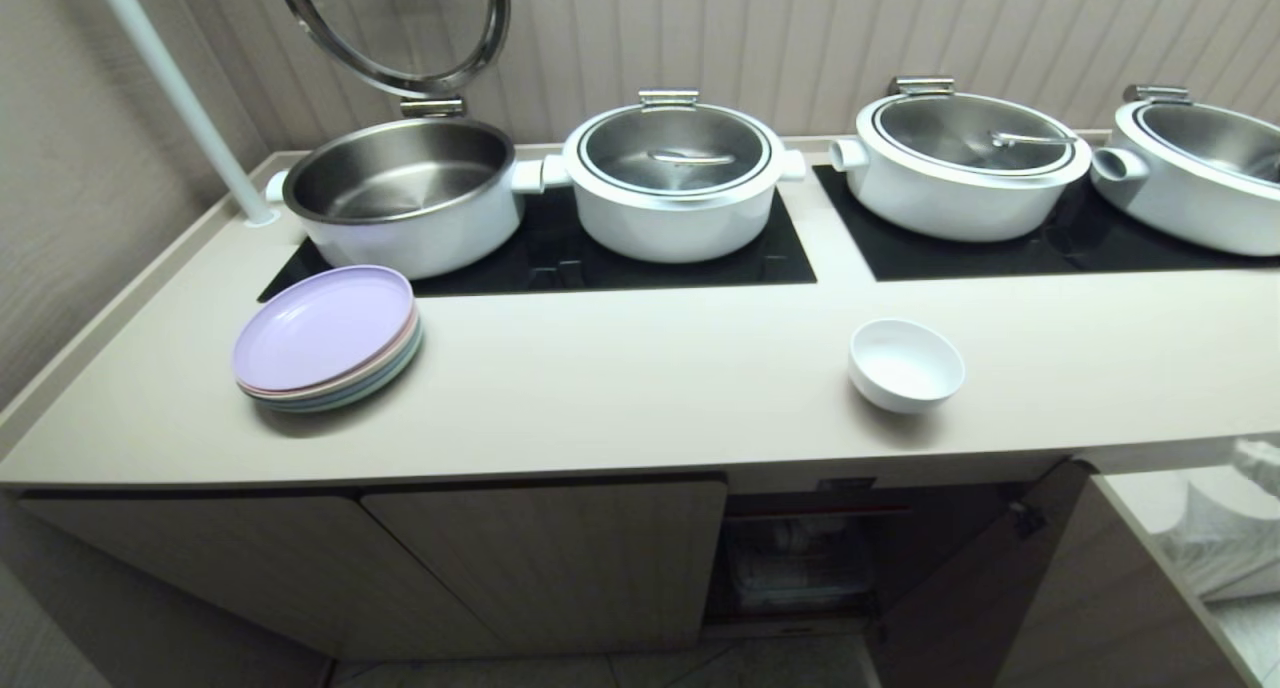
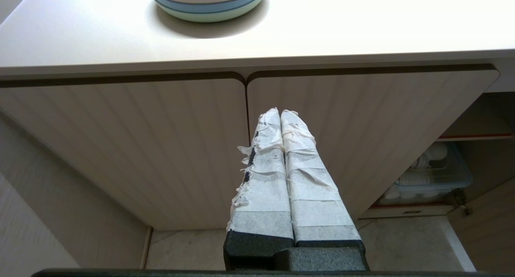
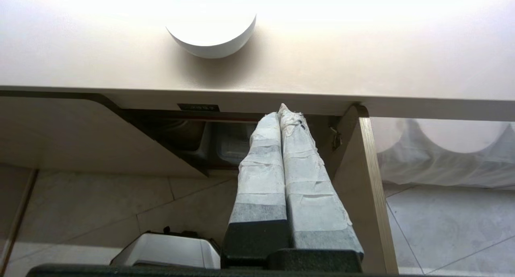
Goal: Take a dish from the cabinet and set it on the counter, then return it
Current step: Pick up the bowl from the table
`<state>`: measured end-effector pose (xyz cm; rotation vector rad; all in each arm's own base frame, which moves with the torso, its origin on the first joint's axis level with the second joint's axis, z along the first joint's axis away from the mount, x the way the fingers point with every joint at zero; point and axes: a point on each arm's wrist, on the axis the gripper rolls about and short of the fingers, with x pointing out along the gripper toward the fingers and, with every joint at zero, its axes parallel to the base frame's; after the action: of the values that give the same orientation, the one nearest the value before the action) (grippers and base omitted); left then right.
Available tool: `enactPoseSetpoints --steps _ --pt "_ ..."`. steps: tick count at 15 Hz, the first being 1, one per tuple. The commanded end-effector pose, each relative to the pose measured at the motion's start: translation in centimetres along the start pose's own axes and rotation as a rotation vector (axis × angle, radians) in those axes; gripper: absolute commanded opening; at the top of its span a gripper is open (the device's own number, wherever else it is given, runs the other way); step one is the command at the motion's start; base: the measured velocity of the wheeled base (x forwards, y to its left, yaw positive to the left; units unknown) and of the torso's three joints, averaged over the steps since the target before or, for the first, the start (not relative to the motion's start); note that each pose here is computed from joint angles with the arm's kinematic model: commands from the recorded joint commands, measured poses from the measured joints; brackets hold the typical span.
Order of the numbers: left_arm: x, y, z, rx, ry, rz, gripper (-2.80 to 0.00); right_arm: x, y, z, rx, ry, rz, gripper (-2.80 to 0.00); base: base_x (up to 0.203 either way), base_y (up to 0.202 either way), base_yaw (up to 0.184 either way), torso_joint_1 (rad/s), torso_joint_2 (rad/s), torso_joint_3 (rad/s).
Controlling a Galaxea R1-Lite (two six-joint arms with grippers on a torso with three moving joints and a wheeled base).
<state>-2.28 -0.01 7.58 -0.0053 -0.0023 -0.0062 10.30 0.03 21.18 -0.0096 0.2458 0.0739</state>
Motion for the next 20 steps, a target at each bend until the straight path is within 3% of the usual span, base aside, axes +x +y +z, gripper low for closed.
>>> enactPoseSetpoints --steps 1,13,20 --pt "0.0 0.0 0.0 -0.001 -0.001 0.0 -2.8 3.0 -0.3 0.6 0.005 0.077 0.006 -2.8 0.0 0.0 0.0 0.0 0.0 0.0" --pt "0.0 0.0 0.0 -0.001 -0.001 0.0 -2.8 13.1 -1.1 4.5 -0.109 0.176 0.034 -2.8 0.0 0.0 0.0 0.0 0.0 0.0" --pt "0.0 0.0 0.0 -0.001 -0.001 0.0 -2.8 15.9 -0.2 5.2 -0.12 0.407 0.096 -2.8 0.0 0.0 0.0 0.0 0.0 0.0"
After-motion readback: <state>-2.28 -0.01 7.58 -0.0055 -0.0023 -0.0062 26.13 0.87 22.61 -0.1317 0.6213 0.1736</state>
